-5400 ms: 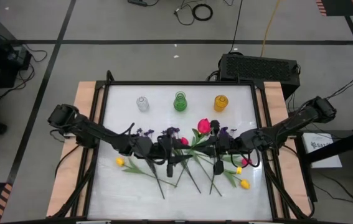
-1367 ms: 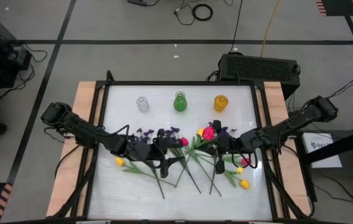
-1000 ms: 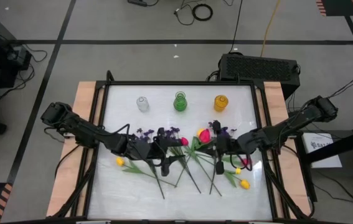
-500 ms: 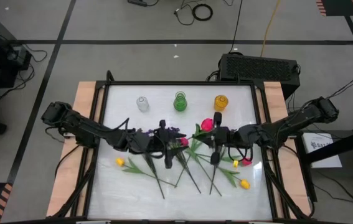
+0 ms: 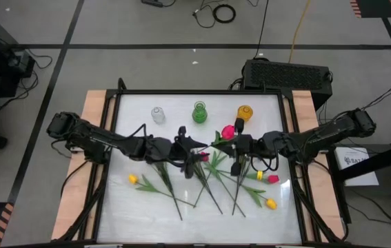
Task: Sort flowers into vase by color
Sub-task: Put the left pink flower into the yellow vase
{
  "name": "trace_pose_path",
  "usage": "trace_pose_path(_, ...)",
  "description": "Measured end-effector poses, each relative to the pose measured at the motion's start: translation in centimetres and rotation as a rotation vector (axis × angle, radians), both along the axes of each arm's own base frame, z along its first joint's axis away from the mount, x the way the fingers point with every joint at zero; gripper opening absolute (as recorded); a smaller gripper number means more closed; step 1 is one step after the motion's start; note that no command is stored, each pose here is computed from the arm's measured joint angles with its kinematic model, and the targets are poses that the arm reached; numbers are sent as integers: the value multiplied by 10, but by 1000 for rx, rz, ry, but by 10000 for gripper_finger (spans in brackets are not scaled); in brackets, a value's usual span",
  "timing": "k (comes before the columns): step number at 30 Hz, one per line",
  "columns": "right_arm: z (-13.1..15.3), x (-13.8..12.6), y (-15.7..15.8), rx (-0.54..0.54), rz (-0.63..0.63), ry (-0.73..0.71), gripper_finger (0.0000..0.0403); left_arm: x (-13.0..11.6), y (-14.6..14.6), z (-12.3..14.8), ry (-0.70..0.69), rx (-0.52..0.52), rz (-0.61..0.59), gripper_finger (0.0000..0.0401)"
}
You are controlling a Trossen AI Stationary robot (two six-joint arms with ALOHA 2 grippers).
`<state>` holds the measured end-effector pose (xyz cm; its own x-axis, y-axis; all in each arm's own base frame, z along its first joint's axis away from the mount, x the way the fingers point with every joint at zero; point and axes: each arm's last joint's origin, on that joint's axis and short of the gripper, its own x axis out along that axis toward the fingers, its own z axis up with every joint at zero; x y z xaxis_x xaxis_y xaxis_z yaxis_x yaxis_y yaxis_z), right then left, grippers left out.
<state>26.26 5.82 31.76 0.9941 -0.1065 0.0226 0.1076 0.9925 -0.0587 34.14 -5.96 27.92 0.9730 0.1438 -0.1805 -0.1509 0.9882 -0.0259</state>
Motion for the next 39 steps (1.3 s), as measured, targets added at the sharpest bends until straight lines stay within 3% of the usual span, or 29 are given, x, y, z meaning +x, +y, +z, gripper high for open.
trace_pose_path(14,-1,0,0,0,1,7,0,0,1,-2,24,7,-1,13)
trace_pose_path(22,-1,0,0,-11,2,11,14,0,1,-3,35,4,-25,12)
trace_pose_path(34,2,-1,0,8,5,-19,158,-2,0,-9,98,31,-61,6)
trace_pose_path(39,3,-1,0,34,5,-23,150,-2,0,-9,96,31,-56,6)
